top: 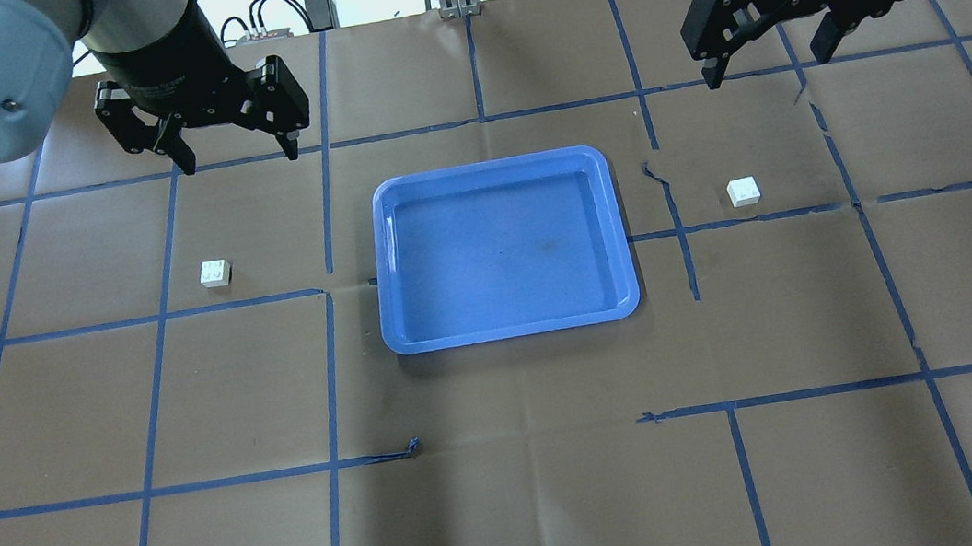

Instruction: Assemble white blocks and place on blue tray

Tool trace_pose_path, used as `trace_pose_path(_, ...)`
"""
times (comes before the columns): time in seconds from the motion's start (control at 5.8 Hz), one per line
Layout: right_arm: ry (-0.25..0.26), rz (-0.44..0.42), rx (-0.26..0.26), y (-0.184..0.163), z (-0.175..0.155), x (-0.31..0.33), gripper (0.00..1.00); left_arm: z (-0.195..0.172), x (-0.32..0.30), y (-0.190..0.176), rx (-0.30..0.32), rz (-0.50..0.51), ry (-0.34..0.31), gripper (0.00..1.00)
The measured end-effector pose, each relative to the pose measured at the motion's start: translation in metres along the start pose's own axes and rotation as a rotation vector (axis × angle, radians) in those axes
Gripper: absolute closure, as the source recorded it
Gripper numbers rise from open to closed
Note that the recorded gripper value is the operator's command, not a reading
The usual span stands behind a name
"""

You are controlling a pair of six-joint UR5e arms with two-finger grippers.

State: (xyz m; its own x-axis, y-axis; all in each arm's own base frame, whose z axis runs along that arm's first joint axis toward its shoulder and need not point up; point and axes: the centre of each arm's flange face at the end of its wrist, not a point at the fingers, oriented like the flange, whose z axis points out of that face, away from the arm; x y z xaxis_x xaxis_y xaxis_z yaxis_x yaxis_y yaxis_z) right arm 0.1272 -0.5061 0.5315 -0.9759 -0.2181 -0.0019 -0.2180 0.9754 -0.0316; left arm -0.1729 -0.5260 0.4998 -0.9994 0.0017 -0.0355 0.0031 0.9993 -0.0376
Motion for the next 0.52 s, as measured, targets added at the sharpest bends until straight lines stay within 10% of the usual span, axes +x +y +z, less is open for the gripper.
trace_pose_path(0.52,0.025,-0.621,0.019,-0.004,0.000,0.012,0.00,0.010,-0.055,-0.012,-0.021,-0.012,0.004,0.01)
